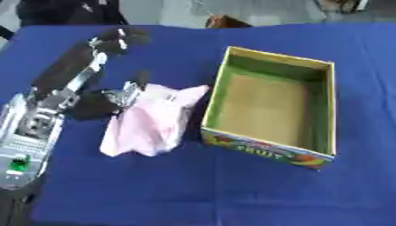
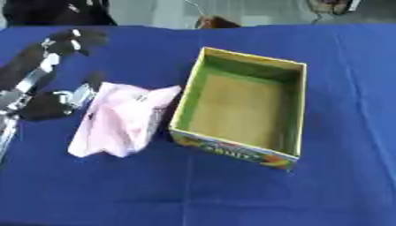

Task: Pick up objects on the table and place them in the box.

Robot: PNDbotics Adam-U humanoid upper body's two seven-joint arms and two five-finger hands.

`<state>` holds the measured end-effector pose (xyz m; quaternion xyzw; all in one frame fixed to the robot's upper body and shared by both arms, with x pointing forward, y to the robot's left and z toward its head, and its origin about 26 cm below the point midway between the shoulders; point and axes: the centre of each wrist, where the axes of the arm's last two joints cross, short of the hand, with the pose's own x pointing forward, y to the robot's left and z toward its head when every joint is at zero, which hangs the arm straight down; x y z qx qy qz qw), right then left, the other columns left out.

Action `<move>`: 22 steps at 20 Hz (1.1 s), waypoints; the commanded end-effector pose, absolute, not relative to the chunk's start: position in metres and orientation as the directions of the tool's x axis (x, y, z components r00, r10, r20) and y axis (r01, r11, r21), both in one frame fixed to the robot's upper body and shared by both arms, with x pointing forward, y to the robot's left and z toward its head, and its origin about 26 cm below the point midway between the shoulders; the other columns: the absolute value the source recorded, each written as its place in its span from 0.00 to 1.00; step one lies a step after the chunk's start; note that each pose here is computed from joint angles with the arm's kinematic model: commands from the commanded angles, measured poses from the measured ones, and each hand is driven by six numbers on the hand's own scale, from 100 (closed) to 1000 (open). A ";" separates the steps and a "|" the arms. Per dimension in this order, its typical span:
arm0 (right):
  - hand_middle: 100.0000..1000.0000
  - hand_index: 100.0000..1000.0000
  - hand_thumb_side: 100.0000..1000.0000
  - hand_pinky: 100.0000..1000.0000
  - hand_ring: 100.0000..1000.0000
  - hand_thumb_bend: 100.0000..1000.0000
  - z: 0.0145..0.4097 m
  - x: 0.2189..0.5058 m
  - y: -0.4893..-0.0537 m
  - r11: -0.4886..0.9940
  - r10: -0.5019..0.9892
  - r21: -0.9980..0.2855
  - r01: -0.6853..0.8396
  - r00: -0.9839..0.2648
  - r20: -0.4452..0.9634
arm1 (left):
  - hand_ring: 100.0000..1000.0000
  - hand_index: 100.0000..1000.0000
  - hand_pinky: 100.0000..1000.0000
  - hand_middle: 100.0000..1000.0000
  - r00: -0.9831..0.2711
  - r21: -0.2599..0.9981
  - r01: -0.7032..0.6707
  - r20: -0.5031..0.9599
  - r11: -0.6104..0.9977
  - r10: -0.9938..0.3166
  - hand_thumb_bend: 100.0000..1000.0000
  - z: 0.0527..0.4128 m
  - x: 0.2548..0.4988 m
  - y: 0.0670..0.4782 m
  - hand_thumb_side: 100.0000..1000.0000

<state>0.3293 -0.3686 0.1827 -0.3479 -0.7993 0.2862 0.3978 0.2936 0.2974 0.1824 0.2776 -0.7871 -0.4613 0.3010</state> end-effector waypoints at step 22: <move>0.77 0.92 0.72 0.71 0.67 0.03 0.194 0.327 -0.370 0.576 0.794 -0.740 0.346 -0.454 0.405 | 0.89 0.92 0.78 0.88 -0.712 0.978 -0.146 0.002 0.151 -0.702 0.49 0.216 0.302 0.296 0.77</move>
